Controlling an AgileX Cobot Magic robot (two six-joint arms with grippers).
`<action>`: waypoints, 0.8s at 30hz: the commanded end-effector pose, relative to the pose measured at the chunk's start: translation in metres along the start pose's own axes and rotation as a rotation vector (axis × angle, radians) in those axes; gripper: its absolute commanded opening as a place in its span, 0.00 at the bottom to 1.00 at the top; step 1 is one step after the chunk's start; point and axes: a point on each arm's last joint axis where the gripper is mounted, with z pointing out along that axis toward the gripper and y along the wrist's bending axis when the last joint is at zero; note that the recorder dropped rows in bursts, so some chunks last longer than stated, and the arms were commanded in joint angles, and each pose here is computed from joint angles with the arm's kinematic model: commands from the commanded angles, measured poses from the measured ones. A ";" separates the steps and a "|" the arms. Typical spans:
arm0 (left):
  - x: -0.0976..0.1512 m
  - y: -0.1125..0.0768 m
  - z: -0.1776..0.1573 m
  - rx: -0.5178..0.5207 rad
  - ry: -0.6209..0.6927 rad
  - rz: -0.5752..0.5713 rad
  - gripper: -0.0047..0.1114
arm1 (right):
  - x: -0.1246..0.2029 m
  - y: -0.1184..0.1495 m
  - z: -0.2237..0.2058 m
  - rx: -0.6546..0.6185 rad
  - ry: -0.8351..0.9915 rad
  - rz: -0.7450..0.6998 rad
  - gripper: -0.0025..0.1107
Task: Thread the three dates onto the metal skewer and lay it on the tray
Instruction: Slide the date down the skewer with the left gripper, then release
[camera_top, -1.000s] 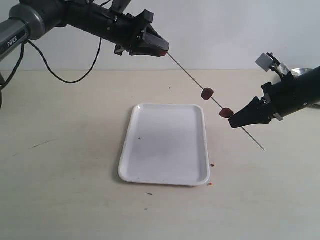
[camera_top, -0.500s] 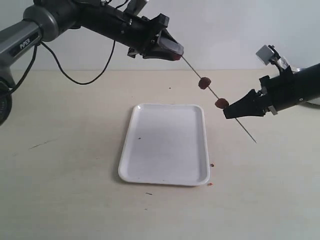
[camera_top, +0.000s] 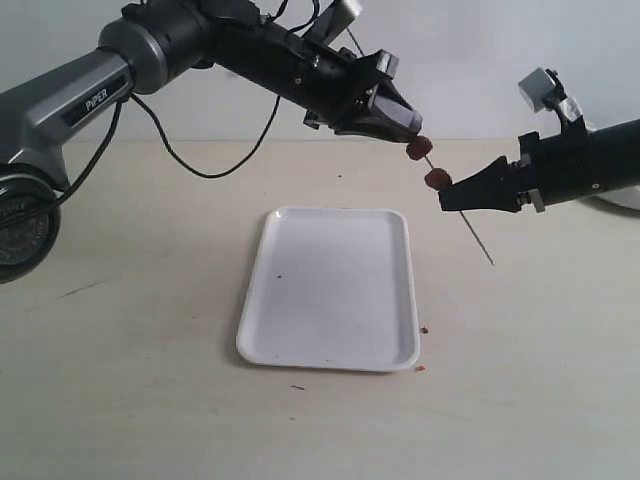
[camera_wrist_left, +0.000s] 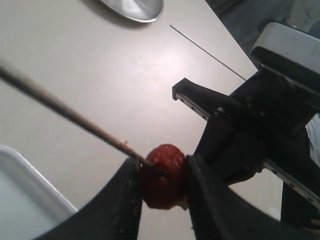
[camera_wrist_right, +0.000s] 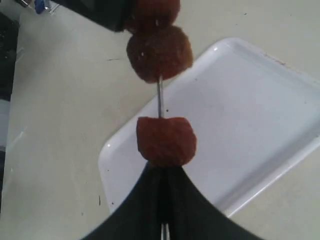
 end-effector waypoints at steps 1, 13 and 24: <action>0.000 -0.008 0.002 0.023 0.005 0.013 0.31 | -0.007 0.000 -0.003 0.012 -0.056 0.000 0.02; 0.000 -0.005 0.001 -0.003 0.015 0.033 0.63 | -0.003 0.000 -0.003 0.012 -0.015 -0.015 0.02; -0.009 0.026 -0.047 -0.062 -0.065 -0.049 0.63 | -0.005 -0.003 -0.003 0.046 -0.031 0.048 0.02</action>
